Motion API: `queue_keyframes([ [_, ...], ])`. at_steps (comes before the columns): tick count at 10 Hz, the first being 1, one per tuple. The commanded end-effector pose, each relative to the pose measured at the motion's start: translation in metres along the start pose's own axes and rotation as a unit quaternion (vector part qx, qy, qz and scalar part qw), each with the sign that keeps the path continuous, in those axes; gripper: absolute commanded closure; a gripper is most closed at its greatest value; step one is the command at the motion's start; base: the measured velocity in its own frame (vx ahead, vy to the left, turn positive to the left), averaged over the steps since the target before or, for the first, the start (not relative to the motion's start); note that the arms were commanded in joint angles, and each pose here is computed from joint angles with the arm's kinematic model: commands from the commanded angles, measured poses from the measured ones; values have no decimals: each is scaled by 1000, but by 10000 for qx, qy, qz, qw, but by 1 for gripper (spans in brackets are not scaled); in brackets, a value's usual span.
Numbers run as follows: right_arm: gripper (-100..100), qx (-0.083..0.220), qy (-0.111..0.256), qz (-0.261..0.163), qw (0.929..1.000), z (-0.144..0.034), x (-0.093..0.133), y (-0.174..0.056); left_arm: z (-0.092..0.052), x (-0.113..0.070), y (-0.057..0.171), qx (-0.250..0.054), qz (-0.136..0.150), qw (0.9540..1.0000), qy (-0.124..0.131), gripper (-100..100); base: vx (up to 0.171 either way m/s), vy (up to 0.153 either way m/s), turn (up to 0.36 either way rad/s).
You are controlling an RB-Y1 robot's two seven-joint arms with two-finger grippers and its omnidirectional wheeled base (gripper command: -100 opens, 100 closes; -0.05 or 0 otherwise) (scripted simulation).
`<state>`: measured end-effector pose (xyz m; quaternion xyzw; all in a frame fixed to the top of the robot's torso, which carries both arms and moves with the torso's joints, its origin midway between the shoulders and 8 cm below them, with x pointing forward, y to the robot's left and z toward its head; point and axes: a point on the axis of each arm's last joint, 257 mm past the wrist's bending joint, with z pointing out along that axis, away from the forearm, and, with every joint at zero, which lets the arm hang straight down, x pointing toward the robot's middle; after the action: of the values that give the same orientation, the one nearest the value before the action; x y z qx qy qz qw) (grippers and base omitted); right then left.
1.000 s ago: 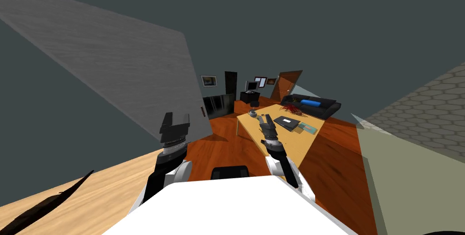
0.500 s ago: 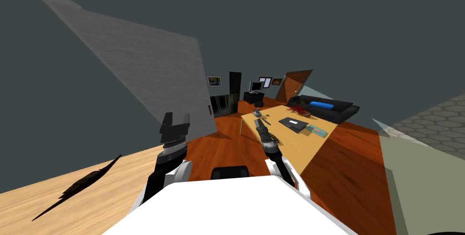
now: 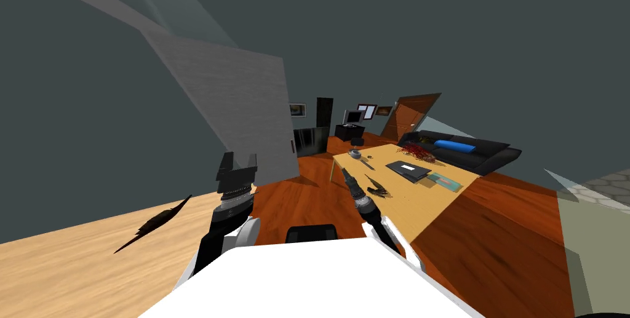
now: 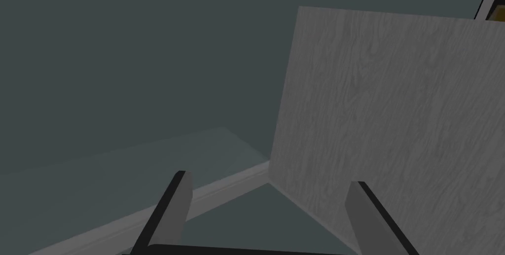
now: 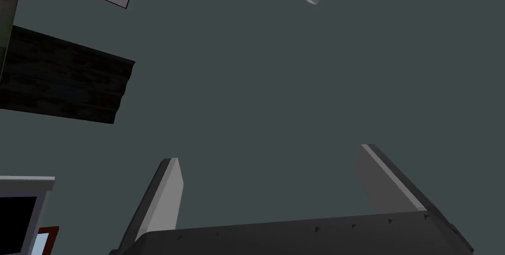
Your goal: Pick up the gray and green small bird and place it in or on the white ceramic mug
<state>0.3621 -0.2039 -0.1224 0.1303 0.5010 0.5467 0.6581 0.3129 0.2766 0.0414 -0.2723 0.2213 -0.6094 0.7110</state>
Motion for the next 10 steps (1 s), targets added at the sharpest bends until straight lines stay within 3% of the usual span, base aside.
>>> queue_keyframes([
  [1, -100, 116, 412, -184, 9989, -13, 21, -14, 0, 0, 0, 0, 0, 10000, 0, 0, -85, 136, 185],
  [2, -100, 201, 486, -215, 9984, -17, 26, -21, 0, 0, 0, 0, -1, 10000, 0, 0, -66, 106, 117],
  [3, -100, 295, 830, -340, 9955, -31, 41, -33, 0, 0, 0, 0, 0, 10000, 0, 0, -68, 108, 183],
  [6, -100, 566, 1376, -538, 9874, -58, 66, -58, 0, 0, 0, 0, 0, 10000, 0, 0, -49, 89, 140],
  [7, -100, 735, 1748, -622, 9799, -82, 79, -74, 0, 0, 0, 0, 1, 10000, 0, 0, -44, 92, 209],
  [8, -100, 766, 1841, -676, 9776, -85, 83, -77, 0, 0, 0, 0, 0, 10000, 0, 0, -45, 76, 80],
  [9, -100, 959, 2214, -741, 9676, -113, 94, -93, 0, 0, 0, 0, 1, 10000, 0, 0, -30, 106, 211],
  [10, -100, 979, 2311, -796, 9647, -116, 98, -95, 0, 0, 0, 0, 0, 10000, 0, 0, -12, 77, 78],
])
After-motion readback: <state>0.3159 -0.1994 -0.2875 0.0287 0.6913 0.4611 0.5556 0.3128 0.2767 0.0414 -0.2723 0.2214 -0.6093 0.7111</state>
